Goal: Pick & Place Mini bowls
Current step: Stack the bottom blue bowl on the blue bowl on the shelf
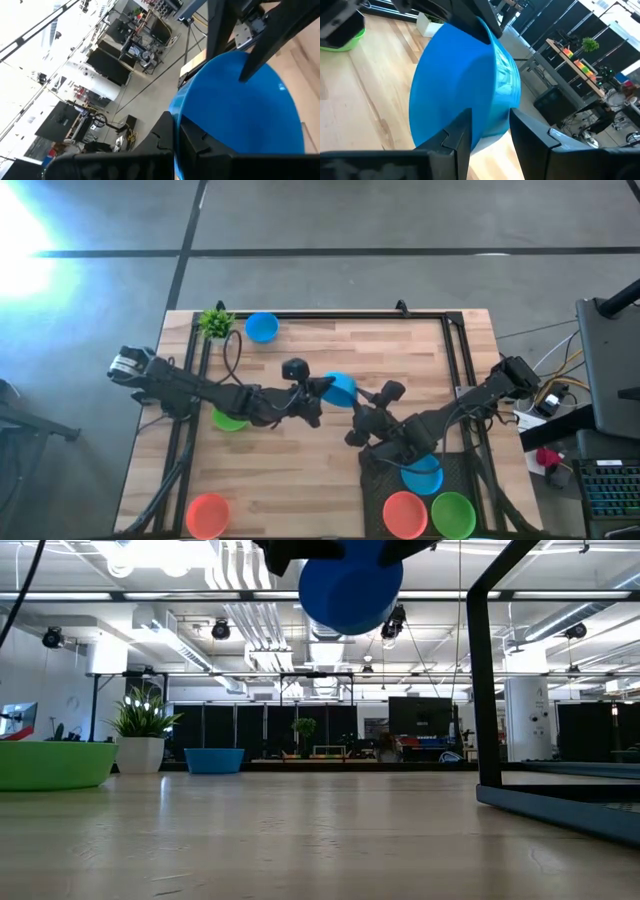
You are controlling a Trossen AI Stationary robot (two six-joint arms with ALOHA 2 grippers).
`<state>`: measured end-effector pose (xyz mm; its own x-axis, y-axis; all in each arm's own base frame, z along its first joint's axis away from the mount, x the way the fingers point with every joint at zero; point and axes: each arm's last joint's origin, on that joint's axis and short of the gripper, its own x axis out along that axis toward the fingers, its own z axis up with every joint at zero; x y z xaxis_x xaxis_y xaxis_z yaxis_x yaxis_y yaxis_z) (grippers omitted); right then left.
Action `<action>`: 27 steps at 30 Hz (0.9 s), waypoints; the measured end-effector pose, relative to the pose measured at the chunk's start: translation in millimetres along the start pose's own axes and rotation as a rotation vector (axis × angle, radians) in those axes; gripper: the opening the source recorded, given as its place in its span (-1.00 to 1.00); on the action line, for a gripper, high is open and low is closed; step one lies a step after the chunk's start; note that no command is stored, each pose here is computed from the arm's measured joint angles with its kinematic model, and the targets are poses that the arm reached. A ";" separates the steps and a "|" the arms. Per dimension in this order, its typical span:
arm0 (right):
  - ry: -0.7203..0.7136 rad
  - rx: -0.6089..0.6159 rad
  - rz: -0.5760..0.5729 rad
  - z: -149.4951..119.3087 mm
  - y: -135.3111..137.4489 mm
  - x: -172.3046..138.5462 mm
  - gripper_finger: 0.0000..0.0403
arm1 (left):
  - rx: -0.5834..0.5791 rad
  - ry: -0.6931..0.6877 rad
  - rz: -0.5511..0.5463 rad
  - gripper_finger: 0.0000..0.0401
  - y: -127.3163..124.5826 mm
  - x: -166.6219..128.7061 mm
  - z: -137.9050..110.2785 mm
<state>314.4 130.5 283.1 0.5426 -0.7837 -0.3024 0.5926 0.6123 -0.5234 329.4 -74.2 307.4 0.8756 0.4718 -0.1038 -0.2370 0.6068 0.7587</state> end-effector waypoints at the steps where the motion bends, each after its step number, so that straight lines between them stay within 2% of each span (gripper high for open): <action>1: 0.000 0.000 0.000 0.0 0.0 0.1 -0.38 | 0.001 -0.004 -0.004 -1.00 -1.3 -1.5 1.1; 8: 0.000 0.001 -0.002 0.0 -0.2 0.3 -0.45 | 0.003 -0.015 -0.022 -0.99 -5.6 -6.2 4.2; 15: -0.014 0.004 -0.030 0.6 -1.4 1.6 -0.89 | -0.005 0.008 -0.006 -0.99 -6.1 -7.0 3.6; 21: -0.014 0.011 -0.029 1.2 -1.2 2.1 -0.95 | -0.036 0.032 0.015 -0.96 -6.1 -7.4 3.0; 27: -0.011 0.014 -0.023 1.5 -1.1 2.5 -0.96 | -0.048 0.032 0.006 -0.77 -6.9 -7.7 2.7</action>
<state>316.0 128.1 284.2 0.5356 -0.7962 -0.2816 0.6133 0.5959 -0.5185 325.4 -83.8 304.7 0.8604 0.4952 -0.1202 -0.2631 0.6337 0.7275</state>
